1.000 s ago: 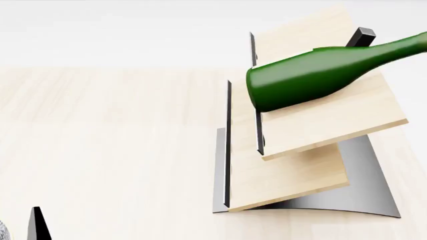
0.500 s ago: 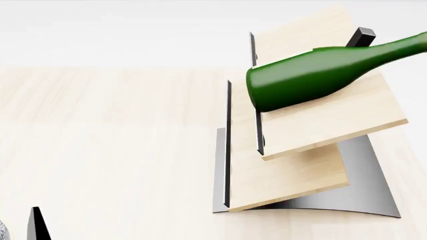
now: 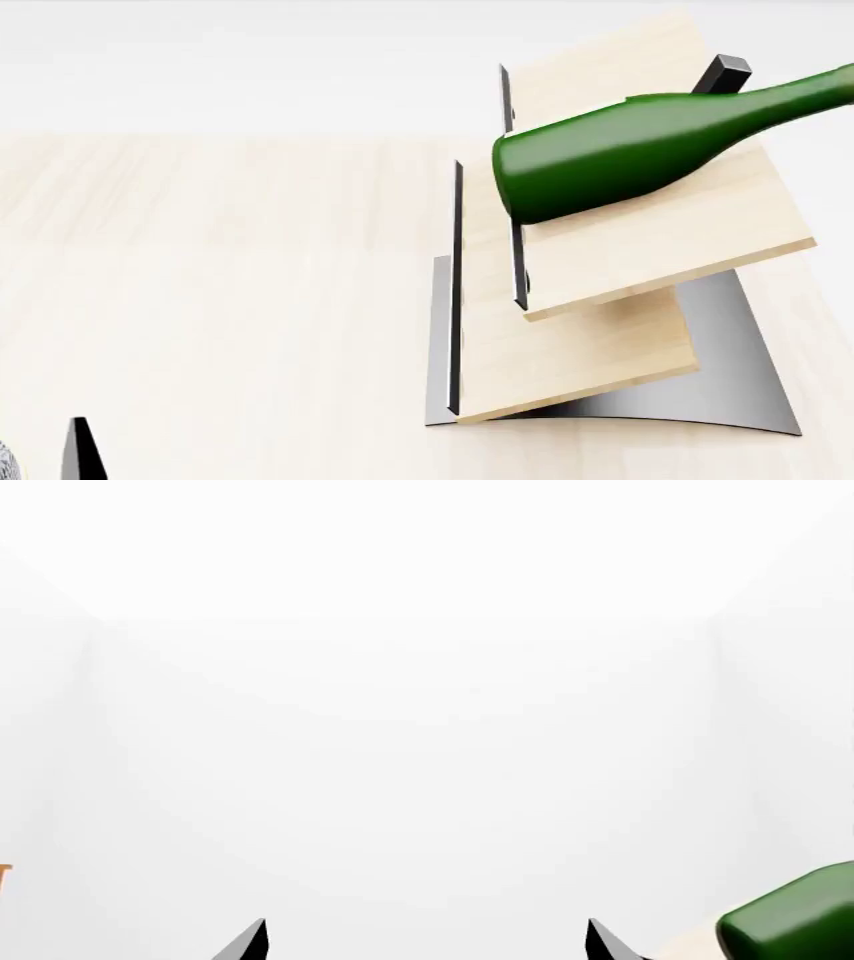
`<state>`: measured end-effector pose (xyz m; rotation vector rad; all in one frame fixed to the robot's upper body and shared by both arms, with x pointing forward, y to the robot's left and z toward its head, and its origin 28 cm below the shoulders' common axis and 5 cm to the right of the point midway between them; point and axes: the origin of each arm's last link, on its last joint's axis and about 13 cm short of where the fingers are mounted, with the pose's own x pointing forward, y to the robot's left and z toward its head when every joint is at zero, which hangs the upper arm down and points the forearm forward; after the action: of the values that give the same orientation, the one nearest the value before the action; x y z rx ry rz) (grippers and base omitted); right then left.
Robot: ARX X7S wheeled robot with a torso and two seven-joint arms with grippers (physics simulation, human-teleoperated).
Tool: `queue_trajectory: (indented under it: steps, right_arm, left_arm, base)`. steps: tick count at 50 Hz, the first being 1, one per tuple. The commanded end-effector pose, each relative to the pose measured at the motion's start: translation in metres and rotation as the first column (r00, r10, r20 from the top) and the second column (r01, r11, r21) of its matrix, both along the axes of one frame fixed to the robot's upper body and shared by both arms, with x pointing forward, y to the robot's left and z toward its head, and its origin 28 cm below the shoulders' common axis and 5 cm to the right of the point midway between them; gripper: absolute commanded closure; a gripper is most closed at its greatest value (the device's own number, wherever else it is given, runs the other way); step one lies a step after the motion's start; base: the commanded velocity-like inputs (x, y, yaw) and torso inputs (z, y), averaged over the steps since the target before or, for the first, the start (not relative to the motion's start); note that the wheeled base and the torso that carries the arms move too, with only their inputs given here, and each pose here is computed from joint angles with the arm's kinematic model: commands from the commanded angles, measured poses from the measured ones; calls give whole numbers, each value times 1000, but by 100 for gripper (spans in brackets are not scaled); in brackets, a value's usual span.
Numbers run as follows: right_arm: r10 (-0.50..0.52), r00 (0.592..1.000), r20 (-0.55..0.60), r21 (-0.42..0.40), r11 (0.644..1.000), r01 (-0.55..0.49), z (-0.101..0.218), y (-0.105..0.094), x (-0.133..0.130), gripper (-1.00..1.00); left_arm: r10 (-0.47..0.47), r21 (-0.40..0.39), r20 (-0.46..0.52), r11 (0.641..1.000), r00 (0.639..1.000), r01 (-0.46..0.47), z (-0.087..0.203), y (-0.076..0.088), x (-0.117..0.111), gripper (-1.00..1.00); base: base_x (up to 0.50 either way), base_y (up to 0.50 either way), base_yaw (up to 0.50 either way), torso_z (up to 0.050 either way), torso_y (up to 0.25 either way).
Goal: Put the wine bottle on the wine rack.
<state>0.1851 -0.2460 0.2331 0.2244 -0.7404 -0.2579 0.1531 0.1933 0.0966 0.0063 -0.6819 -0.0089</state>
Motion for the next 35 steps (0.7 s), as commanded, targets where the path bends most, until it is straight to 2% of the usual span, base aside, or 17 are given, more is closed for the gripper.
queue_trajectory:
  steps: [1,10,15,17,26,30,35]
  right_arm:
    - [-62,996,60,-67,996,66,4,-3,-28,-100]
    - [-44,983,176,-50,997,53,25,-8,-50,-100]
    - [37,965,258,-25,999,-32,44,-10,-72,-100]
    - [71,955,289,-25,997,-67,50,-9,-82,-100]
    - [126,915,383,-70,992,-107,69,-6,-118,-100]
    - [140,889,437,-98,989,-107,74,-3,-128,-100]
    - [209,835,509,-122,978,-170,79,1,-146,-100]
  left_arm:
    - [-4,2,-1,1000,1000,4,0,-1,-1,-100]
    - [-3,2,-2,1000,1000,3,1,-1,-1,-100]
    - [0,2,-2,1000,1000,0,1,-1,-1,-100]
    - [-1,2,-2,1000,1000,1,1,-1,-1,-100]
    - [1,3,-2,1000,1000,-1,1,-1,-1,-100]
    - [3,2,-1,1000,1000,-3,1,0,-1,-100]
    - [3,3,-1,1000,1000,-3,1,0,-1,-100]
  base:
    - [0,0,0,0,0]
    - [0,0,0,0,0]
    - [0,0,0,0,0]
    - [0,0,0,0,0]
    - [0,0,0,0,0]
    - [0,0,0,0,0]
    - [0,0,0,0,0]
